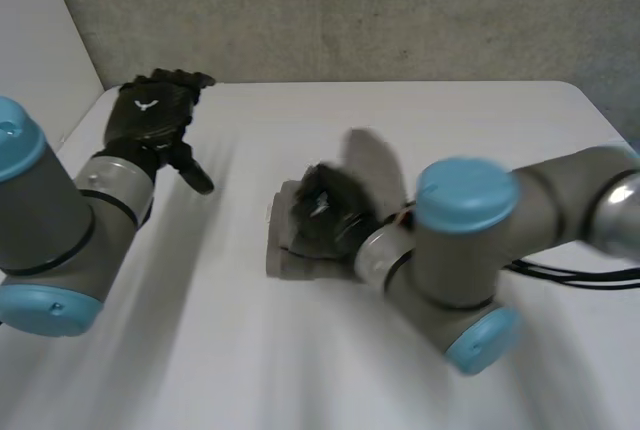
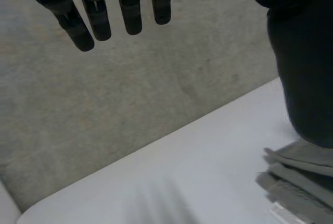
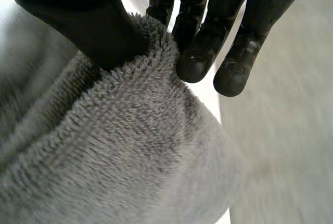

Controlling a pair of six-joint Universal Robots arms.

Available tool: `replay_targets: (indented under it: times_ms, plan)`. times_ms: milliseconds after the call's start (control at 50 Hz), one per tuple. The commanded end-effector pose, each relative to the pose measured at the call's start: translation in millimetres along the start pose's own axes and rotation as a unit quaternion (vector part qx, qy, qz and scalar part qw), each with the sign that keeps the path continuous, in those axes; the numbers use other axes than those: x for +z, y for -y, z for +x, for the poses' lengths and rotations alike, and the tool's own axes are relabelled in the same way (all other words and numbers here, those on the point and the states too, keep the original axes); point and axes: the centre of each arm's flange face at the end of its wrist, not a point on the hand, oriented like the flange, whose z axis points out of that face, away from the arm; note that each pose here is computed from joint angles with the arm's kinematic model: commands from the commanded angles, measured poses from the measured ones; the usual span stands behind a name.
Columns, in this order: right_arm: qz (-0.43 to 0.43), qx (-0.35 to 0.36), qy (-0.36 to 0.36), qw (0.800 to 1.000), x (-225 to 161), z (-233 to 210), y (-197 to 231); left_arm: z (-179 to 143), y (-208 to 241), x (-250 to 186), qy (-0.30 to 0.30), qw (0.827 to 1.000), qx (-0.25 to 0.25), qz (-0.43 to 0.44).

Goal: Fold the towel.

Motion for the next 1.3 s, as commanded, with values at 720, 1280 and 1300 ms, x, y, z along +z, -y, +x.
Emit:
replay_targets:
  times_ms: [720,1280,1300]
  plan:
    - [-0.091,0.501,-0.086,0.856,-22.2,64.0,-101.4,116.5,-70.7,2.7,-0.141,0.986,-0.013,-0.083]
    - [-0.036,0.469,-0.188,0.862,-54.7,135.7,-60.3,91.8,1.4,-7.0,-0.105,0.993,-0.017,-0.049]
    - [-0.036,0.469,-0.189,0.862,-54.8,135.8,-60.2,91.8,1.5,-7.1,-0.105,0.993,-0.017,-0.049]
